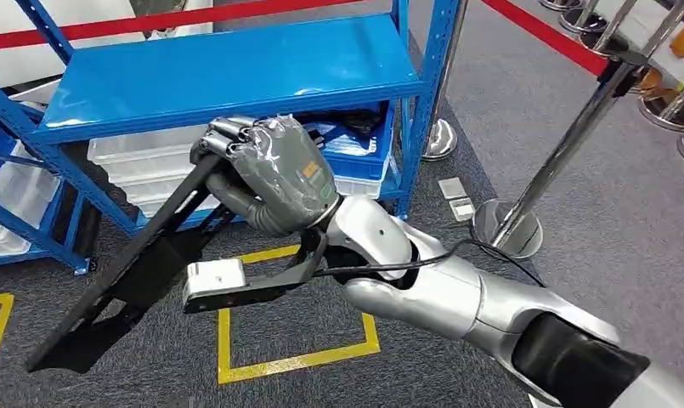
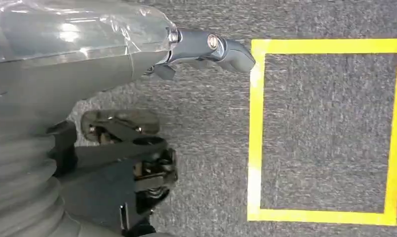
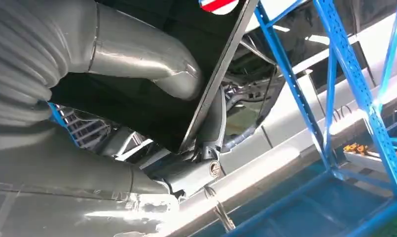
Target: Take the parts from the cabinet and place them on the table.
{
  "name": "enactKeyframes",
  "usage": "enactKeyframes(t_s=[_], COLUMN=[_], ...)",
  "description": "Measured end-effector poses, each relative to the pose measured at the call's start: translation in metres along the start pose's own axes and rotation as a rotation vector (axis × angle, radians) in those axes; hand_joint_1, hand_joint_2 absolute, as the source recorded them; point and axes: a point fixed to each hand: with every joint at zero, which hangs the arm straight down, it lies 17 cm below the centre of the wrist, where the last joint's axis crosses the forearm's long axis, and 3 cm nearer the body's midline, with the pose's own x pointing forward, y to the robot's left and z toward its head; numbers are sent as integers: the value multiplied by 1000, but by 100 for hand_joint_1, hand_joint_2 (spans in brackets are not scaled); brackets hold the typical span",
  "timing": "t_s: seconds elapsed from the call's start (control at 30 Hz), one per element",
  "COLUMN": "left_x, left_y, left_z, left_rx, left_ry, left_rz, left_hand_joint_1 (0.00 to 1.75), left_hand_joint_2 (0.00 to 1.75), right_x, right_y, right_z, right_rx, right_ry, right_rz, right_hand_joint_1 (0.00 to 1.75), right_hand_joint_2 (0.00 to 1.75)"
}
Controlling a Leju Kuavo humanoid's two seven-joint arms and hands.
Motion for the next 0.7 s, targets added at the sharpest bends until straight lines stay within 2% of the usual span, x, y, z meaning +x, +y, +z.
enactKeyframes(t_s=[0.7], left_x=[3], left_y=[1], left_z=[0], left_rx=[1], left_ry=[-15], left_rz=[0], left_hand_joint_1=[0], left_hand_joint_2=[175], right_x=[0], right_y=[-1], right_z=[-2], right_rx=[-4], right_ry=[-6], right_rz=[21], right_hand_joint_1=[175], right_hand_joint_2=[175])
